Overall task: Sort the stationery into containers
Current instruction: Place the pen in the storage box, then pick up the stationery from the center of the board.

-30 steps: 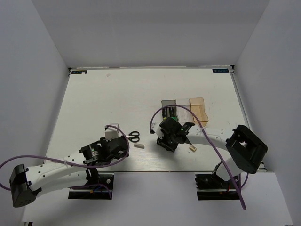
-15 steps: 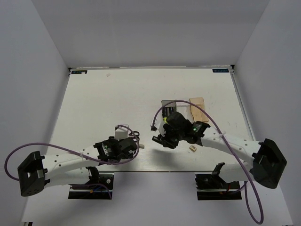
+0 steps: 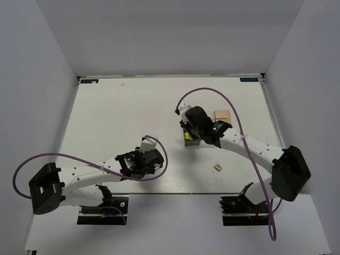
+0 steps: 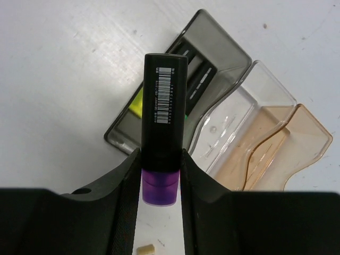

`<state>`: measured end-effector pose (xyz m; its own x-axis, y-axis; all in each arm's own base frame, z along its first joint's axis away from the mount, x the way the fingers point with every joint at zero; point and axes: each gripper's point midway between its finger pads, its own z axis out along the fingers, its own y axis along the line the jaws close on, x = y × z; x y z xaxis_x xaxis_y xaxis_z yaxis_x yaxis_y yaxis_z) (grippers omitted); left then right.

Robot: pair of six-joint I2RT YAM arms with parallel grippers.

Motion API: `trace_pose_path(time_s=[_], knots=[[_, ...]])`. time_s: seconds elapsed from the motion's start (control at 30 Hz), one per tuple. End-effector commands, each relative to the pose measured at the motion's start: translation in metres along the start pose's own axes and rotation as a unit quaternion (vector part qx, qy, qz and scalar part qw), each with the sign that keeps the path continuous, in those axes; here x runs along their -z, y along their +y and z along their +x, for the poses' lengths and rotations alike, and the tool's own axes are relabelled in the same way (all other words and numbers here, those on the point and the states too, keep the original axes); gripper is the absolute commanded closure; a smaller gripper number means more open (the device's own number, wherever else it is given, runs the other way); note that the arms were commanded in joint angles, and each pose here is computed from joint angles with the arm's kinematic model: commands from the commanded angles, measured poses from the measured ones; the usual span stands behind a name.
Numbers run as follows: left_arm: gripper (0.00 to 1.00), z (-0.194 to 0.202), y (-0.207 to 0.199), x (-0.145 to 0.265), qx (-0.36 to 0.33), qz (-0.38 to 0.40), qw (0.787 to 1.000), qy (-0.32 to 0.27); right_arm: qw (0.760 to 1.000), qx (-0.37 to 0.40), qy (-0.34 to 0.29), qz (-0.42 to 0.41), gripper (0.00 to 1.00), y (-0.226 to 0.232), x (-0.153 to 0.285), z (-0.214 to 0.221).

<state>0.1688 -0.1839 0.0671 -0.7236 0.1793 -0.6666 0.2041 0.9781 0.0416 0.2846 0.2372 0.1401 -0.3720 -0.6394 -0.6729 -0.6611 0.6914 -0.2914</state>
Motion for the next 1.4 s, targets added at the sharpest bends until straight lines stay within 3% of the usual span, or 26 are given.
trace_pose_path(time_s=[0.0, 0.2, 0.37, 0.43, 0.47, 0.63, 0.73, 0.77, 0.8, 0.9, 0.93, 0.97, 1.0, 1.07, 1.1, 1.13, 1.27, 1.37], knots=[[0.43, -0.009, -0.008, 0.003, 0.002, 0.013, 1.000, -0.011, 0.997, -0.058, -0.012, 0.045, 1.00, -0.022, -0.008, -0.027], [0.30, -0.004, -0.006, 0.000, -0.005, 0.009, 1.000, -0.004, 0.994, -0.095, 0.037, 0.036, 0.99, -0.023, -0.036, -0.017], [0.28, -0.006, -0.010, -0.002, -0.012, 0.011, 1.000, -0.005, 0.990, -0.121, 0.072, 0.015, 0.69, -0.025, -0.045, -0.003], [0.28, -0.009, -0.013, -0.002, -0.011, 0.014, 1.000, -0.006, 0.990, -0.121, 0.068, 0.007, 0.48, -0.025, -0.042, -0.003], [0.28, -0.008, -0.014, -0.003, -0.013, 0.014, 1.000, -0.004, 0.990, -0.120, 0.068, 0.005, 0.46, -0.025, -0.041, -0.002], [0.31, -0.011, -0.021, -0.007, 0.002, 0.012, 1.000, 0.001, 0.990, -0.128, 0.050, -0.010, 0.43, -0.027, -0.032, -0.008], [0.48, -0.013, -0.026, -0.008, 0.029, 0.008, 1.000, 0.003, 0.990, -0.133, 0.040, -0.033, 0.47, -0.023, -0.023, -0.013], [0.53, -0.011, -0.027, -0.009, 0.031, 0.005, 0.999, 0.008, 0.991, -0.116, 0.047, -0.042, 0.53, -0.021, -0.023, -0.004], [0.62, -0.010, -0.028, -0.010, 0.049, 0.002, 0.999, 0.010, 0.992, -0.106, 0.037, -0.050, 0.72, -0.020, -0.012, -0.003], [0.67, -0.006, -0.030, -0.010, 0.076, -0.010, 0.997, 0.025, 0.992, -0.057, 0.002, -0.113, 1.00, -0.006, 0.011, 0.005], [0.67, -0.008, -0.033, -0.010, 0.085, -0.010, 0.996, 0.025, 0.990, -0.044, 0.009, -0.133, 1.00, 0.002, 0.015, 0.021], [0.67, -0.005, -0.032, -0.013, 0.101, -0.021, 0.994, 0.033, 0.991, -0.001, -0.029, -0.131, 1.00, -0.008, 0.034, 0.015], [0.65, -0.007, -0.034, -0.010, 0.119, -0.028, 0.992, 0.038, 0.985, 0.016, -0.010, -0.174, 0.98, 0.011, 0.036, 0.042], [0.55, -0.005, -0.034, -0.013, 0.147, -0.044, 0.987, 0.045, 0.978, 0.073, -0.039, -0.192, 0.81, 0.011, 0.057, 0.048], [0.47, -0.003, -0.033, -0.013, 0.162, -0.057, 0.984, 0.051, 0.977, 0.079, -0.033, -0.193, 0.67, 0.008, 0.060, 0.057], [0.41, -0.006, -0.037, -0.014, 0.185, -0.060, 0.980, 0.048, 0.975, 0.090, -0.010, -0.202, 0.60, 0.014, 0.059, 0.080], [0.33, -0.012, -0.047, -0.020, 0.251, -0.057, 0.966, 0.036, 0.978, 0.092, -0.004, -0.186, 0.58, 0.011, 0.067, 0.108], [0.33, -0.016, -0.055, -0.026, 0.302, -0.059, 0.951, 0.031, 0.979, 0.082, 0.003, -0.187, 0.58, 0.012, 0.068, 0.121]])
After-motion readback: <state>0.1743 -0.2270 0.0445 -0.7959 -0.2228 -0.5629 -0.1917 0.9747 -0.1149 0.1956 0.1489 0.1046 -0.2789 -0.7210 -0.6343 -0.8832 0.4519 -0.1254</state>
